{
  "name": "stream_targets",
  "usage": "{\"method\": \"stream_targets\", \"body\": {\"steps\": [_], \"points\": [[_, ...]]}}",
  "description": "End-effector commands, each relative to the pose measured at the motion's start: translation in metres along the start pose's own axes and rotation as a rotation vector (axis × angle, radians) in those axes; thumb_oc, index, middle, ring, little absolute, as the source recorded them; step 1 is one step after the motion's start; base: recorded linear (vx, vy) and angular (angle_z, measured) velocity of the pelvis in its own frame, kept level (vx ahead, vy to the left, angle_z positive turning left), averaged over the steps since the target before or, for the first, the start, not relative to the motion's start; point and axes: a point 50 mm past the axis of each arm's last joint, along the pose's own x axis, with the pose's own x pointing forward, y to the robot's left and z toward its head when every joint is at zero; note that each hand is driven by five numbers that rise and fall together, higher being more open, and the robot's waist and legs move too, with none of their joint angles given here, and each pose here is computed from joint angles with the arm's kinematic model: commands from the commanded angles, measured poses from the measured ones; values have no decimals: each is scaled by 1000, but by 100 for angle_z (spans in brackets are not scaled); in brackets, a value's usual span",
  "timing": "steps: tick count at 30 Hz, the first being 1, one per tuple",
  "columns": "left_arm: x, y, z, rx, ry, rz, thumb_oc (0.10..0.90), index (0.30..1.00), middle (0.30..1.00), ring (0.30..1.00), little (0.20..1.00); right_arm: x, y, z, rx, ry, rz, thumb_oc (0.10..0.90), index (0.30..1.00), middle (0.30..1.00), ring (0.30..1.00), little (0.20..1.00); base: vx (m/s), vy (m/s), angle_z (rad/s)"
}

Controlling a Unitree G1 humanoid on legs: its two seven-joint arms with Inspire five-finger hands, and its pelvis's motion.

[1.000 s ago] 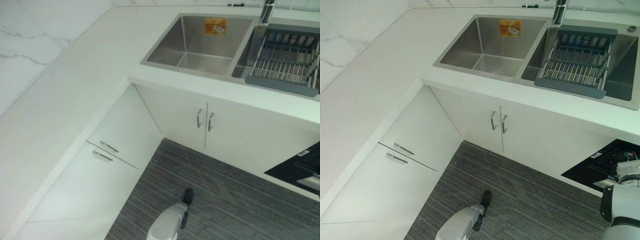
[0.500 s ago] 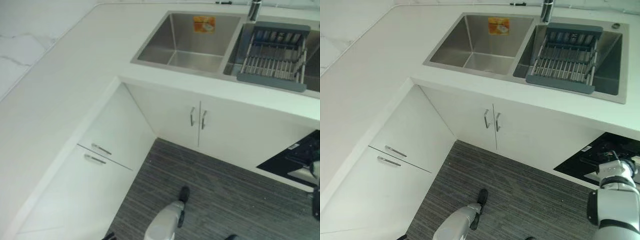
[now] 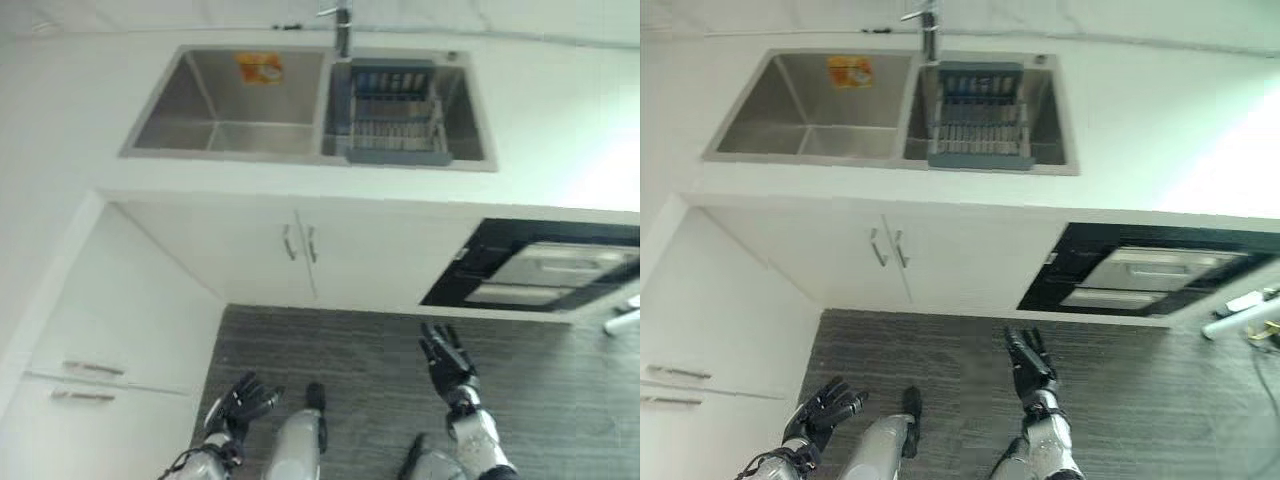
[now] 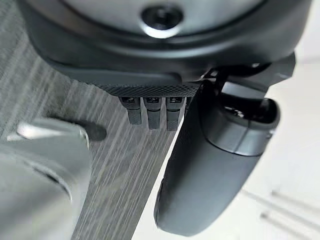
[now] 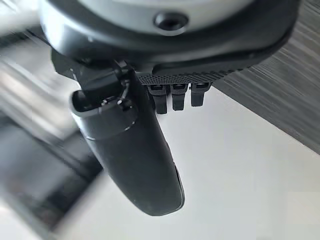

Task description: Place the dishes in the dishwasher.

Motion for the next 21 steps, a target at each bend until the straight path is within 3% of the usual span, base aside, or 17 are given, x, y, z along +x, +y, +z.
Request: {"method": "stream_targets", "body": {"steps": [1,7,17,21], "points": [[-4,15,6,74,-25,41,800,900,900,900,900,15,9,33,-188,-45,84,800,900,900,900,900,1,12,-29],[6,9,2,82,27,88,800,900,900,900,900,-13,-58,1,-482,207,-182,800,900,900,900,900,48,24,-16],[4,16,-9,123,90,141,800,900,900,900,900,-36,-85,-18,-827,412,-231,800,900,900,900,900,49,37,-13],[1,20,-12,102,94,127,800,900,900,900,900,-46,-98,-18,-842,470,-269,800,900,900,900,900,38,28,-7]]}}
